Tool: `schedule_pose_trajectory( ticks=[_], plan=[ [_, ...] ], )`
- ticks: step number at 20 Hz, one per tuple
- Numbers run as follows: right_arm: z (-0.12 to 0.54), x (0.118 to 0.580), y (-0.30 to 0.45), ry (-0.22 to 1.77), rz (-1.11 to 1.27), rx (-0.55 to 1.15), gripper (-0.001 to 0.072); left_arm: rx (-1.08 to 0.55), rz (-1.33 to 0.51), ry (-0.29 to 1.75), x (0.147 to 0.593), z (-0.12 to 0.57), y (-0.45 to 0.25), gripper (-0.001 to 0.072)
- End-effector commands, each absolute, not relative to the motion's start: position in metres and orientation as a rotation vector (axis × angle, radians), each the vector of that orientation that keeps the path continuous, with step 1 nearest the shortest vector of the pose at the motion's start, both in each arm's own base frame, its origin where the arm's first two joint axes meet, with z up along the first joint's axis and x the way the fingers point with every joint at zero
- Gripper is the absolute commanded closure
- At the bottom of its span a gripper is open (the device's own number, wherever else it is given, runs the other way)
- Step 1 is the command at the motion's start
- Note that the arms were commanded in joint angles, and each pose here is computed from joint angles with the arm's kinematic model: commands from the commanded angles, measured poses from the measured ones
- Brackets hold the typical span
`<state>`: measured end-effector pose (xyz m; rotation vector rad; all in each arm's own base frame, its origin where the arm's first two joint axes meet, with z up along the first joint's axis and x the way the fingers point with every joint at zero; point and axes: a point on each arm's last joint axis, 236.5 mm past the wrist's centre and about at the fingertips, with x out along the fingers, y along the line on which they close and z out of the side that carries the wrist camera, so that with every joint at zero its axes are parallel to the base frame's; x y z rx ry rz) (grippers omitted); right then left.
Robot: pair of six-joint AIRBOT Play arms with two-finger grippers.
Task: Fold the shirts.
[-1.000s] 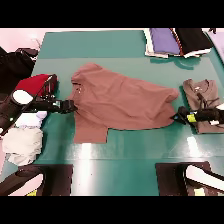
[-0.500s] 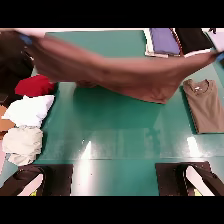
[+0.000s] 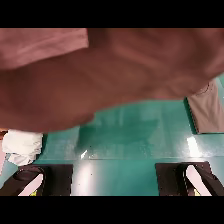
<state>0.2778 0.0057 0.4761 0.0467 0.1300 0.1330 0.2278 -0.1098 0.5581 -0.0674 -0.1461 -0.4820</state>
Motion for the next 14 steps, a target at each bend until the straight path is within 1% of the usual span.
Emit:
schedule_pose_trajectory(
  ticks=[1,3,5,7,9,11,12,14],
  plan=[
    [0.454,0.303,-0.004,0.257,0.161,0.103,0.0695,-0.074,-0.417,0.088,0.293,0.487,-0.103,0.0683],
    [0.405,0.342,-0.005,0.407,0.225,0.171,0.0695,-0.094,-0.41,0.308,0.35,0.41,-0.108,0.0682],
    [0.334,0.378,0.004,0.603,0.302,0.261,0.0695,-0.14,-0.396,0.52,0.399,0.327,-0.114,0.0682],
    [0.243,0.407,0.012,0.83,0.335,0.364,0.0695,-0.181,-0.373,0.723,0.436,0.241,-0.117,0.0682],
    [0.153,0.422,0.006,1.042,0.279,0.389,0.0696,-0.206,-0.35,0.888,0.463,0.163,-0.119,0.0682],
    [0.082,0.429,0.004,1.189,0.244,0.385,0.0696,-0.225,-0.328,0.99,0.488,0.102,-0.12,0.0682],
    [0.058,0.437,0.004,1.221,0.236,0.391,0.0695,-0.235,-0.314,1.016,0.499,0.076,-0.119,0.0682],
    [0.029,0.461,-0.001,1.223,0.213,0.411,0.0695,-0.264,-0.301,1.034,0.517,0.046,-0.122,0.0682]
  ],
)
